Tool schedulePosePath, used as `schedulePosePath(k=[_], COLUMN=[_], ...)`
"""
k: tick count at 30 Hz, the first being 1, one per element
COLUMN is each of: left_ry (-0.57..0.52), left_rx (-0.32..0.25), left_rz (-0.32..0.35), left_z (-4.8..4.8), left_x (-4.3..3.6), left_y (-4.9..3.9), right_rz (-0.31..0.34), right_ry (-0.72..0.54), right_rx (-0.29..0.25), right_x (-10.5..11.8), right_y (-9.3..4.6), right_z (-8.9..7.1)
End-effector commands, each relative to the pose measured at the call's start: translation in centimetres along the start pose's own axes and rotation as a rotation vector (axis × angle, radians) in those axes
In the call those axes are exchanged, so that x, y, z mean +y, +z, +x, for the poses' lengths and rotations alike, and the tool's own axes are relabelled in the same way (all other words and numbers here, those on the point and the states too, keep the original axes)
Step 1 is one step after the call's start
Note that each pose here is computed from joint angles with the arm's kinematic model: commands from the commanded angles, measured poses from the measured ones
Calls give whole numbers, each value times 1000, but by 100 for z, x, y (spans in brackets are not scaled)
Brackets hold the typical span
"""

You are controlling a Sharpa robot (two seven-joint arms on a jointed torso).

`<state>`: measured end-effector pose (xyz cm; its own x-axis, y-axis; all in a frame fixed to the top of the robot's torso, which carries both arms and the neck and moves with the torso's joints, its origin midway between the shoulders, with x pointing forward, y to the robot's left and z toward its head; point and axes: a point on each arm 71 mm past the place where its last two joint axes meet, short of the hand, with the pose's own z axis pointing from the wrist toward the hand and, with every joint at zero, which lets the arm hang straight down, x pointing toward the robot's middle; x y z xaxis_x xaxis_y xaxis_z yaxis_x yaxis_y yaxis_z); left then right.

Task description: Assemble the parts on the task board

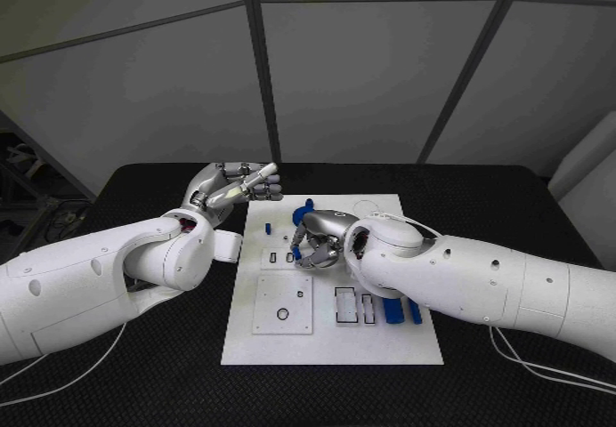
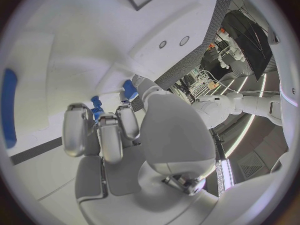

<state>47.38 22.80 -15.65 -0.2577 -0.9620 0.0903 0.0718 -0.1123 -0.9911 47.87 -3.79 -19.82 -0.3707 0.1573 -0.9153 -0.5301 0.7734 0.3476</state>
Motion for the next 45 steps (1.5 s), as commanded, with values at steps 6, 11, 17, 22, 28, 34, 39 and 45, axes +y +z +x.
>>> schedulePosePath(k=[6,11,17,22,28,34,39,45], left_ry=[-3,4,70,170,344,592,772,905], left_rx=[13,19,36,57,122,253,323,347], left_rz=[3,-3,-29,-82,-248,-467,-606,-645], left_z=[6,1,-28,-80,-174,-150,-87,-1], left_x=[-12,-7,13,49,182,337,376,382], left_y=[1,1,0,-11,-10,-2,71,218], right_rz=[15,0,-115,-226,-249,-179,-109,-66], right_ry=[-8,10,76,146,241,356,425,440], right_rx=[4,-57,-182,-221,-219,-248,-264,-305], right_x=[-24,-11,22,-6,-175,-477,-716,-870], right_y=[-3,-18,-133,-314,-596,-851,-983,-1047], right_z=[16,-28,-130,-199,-350,-588,-729,-806])
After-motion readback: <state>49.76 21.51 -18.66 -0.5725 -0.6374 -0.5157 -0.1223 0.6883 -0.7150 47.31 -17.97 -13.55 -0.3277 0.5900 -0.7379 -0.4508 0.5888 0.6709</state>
